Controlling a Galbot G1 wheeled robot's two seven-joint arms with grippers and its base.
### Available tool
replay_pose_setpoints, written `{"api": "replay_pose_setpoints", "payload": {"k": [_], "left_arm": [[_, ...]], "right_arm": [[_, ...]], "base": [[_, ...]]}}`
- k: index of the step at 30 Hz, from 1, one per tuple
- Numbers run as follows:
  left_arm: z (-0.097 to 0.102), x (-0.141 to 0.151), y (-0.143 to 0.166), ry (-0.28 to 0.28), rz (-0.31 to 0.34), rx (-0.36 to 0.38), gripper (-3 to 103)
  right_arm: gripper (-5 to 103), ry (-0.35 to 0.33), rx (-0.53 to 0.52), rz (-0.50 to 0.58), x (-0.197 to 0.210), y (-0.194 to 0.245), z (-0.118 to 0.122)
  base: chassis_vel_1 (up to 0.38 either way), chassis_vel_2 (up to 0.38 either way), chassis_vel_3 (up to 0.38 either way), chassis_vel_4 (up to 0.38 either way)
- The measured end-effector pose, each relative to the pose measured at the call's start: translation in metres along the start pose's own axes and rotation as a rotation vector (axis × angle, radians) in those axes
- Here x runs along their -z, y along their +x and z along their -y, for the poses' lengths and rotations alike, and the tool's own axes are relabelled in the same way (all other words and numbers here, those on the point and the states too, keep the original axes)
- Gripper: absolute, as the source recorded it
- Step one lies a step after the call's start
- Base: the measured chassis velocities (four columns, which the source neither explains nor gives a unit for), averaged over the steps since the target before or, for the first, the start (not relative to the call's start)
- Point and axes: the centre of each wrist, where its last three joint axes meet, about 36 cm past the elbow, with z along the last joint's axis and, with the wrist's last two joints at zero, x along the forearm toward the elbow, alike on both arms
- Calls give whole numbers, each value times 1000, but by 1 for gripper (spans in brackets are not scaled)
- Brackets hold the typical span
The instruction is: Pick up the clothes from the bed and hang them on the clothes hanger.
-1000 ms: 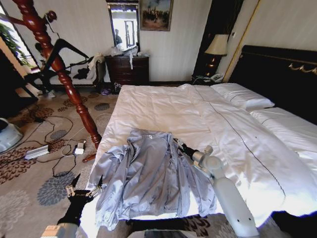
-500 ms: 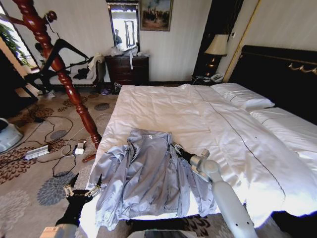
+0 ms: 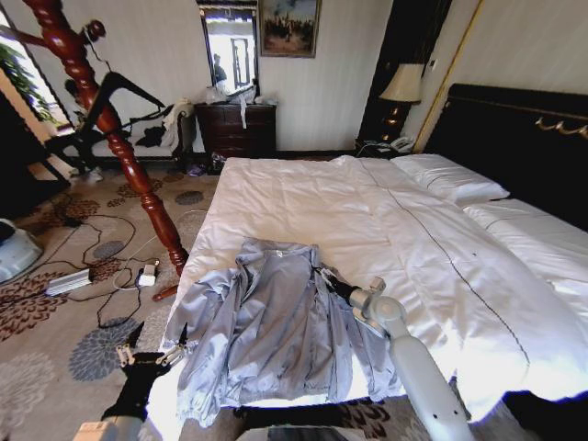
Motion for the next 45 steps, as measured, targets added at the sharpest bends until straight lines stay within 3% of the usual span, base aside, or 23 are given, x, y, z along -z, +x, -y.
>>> {"api": "replay_pose_setpoints", "payload": {"k": [9,14,20,24,27,39,45], "left_arm": [[-1,0,1,3,-5,6,100],[-1,0,1,5,-6,8,100],[-2,1,2,12,-8,15,100],[-1,2,2,14,-7,21,100],[0,4,3,14,-9,24,100],[0,6,8,16,-16,45,100],[0,6,9,16,-15,47,100]], "right_arm": [[100,26,50,-50,-13,-11,-25],[100,29,-1,-48,-9,-28,-12],[100,-22,-36,9,11,-40,15],[100,-61,-23,31,24,-43,19],[100,-85,3,34,31,-48,13],[100,-77,4,9,25,-72,5],[100,-89,50,44,47,-85,-13]], "base": [[0,0,0,0],[0,0,0,0],[0,0,0,0],[0,0,0,0],[0,0,0,0],[0,0,0,0],[0,0,0,0]]}}
